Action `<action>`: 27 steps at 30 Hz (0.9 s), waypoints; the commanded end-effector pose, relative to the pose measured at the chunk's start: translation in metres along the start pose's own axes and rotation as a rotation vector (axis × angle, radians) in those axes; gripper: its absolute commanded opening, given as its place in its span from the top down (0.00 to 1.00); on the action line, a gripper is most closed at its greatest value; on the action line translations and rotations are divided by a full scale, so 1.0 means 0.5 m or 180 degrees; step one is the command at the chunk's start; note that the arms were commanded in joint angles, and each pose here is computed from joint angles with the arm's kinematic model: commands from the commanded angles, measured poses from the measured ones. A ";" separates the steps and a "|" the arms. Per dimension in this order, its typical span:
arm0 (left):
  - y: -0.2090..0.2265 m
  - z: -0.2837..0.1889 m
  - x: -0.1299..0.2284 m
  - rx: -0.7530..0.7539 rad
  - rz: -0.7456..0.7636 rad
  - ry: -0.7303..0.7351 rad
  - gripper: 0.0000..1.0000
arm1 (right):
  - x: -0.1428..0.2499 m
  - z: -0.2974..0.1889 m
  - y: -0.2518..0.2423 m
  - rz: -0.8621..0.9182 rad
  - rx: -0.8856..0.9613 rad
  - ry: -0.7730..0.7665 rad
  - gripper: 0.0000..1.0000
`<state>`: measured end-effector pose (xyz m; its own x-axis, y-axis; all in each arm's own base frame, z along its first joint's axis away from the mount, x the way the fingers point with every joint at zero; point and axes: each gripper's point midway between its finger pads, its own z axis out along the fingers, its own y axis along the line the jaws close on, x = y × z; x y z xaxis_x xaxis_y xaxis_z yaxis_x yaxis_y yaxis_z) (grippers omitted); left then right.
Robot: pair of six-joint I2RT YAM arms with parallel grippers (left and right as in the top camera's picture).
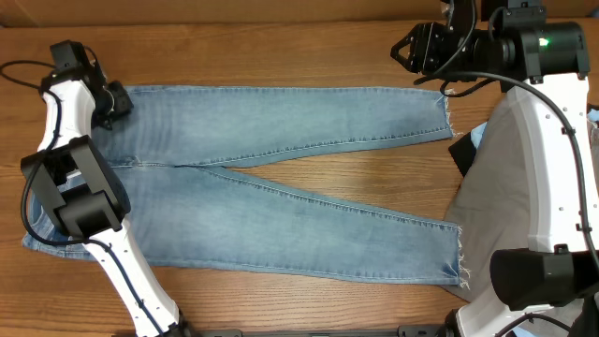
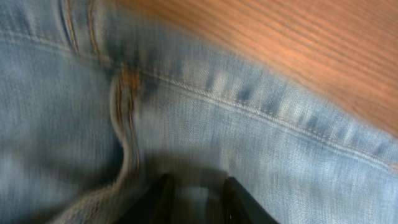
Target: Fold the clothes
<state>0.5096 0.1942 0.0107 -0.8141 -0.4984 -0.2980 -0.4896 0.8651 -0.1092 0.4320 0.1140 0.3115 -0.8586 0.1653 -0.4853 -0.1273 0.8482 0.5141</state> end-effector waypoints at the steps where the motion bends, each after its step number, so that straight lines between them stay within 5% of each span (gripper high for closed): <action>1: 0.028 -0.108 -0.032 -0.0099 -0.0068 -0.0122 0.74 | -0.005 -0.028 0.012 -0.0003 0.0035 -0.0113 0.53; 5: 0.052 -0.270 -0.040 -0.0149 -0.0163 -0.0280 0.77 | 0.009 -0.035 0.022 -0.0022 0.0030 -0.0064 0.53; 13: 0.099 -0.551 0.013 -0.0565 -0.0324 -0.0722 0.60 | 0.036 -0.091 0.049 -0.0191 0.0137 -0.0133 0.52; 23: 0.168 -0.468 0.130 -0.0883 -0.0560 0.0025 0.48 | 0.156 -0.032 -0.071 0.0391 0.0838 0.0657 0.38; 24: 0.183 -0.452 0.138 -0.0933 -0.0600 0.0076 0.50 | 0.168 -0.021 -0.080 0.0430 0.0863 0.0727 0.38; 27: 0.250 -0.394 0.174 -0.1141 -0.0891 0.0220 0.87 | 0.214 0.026 -0.118 0.0556 0.0931 0.0949 0.40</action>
<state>0.3430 0.2247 0.1877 -0.7024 -0.6506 -0.2888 -0.6973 0.7103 0.0959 0.3583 0.0928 0.2539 -0.9526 0.1836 -0.2426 0.0858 0.9271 0.3648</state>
